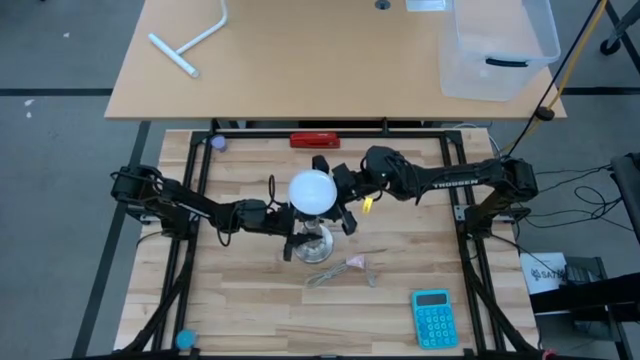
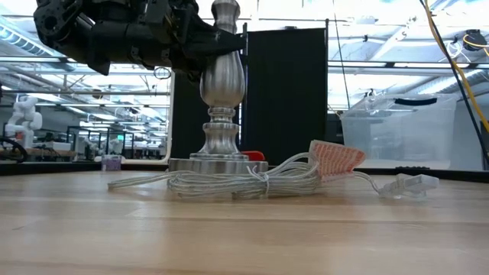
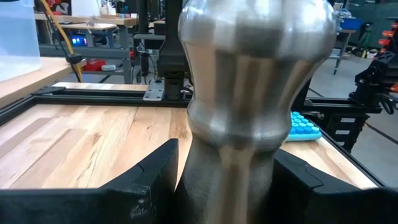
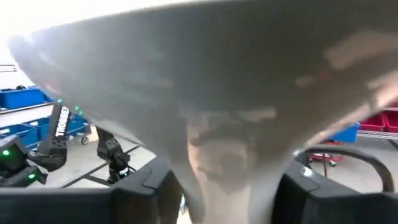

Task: Screw lightbulb
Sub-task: Remove the white lightbulb from the silver lamp

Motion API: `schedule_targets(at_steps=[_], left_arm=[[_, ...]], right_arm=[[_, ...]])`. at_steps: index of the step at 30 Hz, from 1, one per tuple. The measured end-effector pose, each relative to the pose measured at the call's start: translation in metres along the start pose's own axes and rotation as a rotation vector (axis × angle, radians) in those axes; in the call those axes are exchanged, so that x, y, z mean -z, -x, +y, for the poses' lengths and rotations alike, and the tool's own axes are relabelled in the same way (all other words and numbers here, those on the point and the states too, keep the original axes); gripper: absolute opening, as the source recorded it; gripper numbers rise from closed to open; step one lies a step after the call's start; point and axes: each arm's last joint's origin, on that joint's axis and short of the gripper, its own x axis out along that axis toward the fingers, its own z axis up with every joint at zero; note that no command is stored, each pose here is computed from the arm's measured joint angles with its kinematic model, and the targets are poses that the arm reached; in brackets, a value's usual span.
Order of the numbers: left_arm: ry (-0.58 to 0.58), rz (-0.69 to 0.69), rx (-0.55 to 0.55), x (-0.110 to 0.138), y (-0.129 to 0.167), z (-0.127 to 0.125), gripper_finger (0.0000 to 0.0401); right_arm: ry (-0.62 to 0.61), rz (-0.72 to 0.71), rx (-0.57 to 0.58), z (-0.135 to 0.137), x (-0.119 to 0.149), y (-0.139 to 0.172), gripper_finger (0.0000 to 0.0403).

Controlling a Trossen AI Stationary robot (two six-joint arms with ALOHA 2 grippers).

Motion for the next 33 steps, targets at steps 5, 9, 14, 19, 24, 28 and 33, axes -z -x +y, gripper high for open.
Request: schedule_targets(at_steps=[5, 9, 14, 19, 24, 28, 33], left_arm=[[0.006, -0.002, -0.004, 0.0, 0.0, 0.001, 0.019], [0.006, -0.004, -0.004, 0.0, 0.0, 0.001, 0.019], [0.005, -0.009, -0.005, 0.0, 0.0, 0.001, 0.019], [0.006, -0.008, -0.005, 0.0, 0.0, 0.001, 0.019], [0.005, -0.009, -0.005, 0.0, 0.0, 0.001, 0.019], [0.006, -0.01, -0.004, 0.0, 0.0, 0.001, 0.019], [0.006, -0.01, -0.004, 0.0, 0.0, 0.001, 0.019]], right_arm=[[0.009, 0.008, -0.002, 0.002, -0.002, 0.002, 0.0212], [0.028, 0.021, 0.0, 0.004, -0.007, 0.006, 0.0247], [0.077, 0.06, 0.012, 0.008, -0.015, 0.016, 0.0274], [0.124, 0.111, 0.032, 0.009, -0.023, 0.03, 0.0296], [0.161, 0.118, 0.053, 0.012, -0.036, 0.044, 0.0308], [0.211, 0.2, 0.163, 0.02, -0.043, 0.061, 0.0306], [0.226, 0.326, 0.242, 0.044, -0.05, 0.083, 0.0302]])
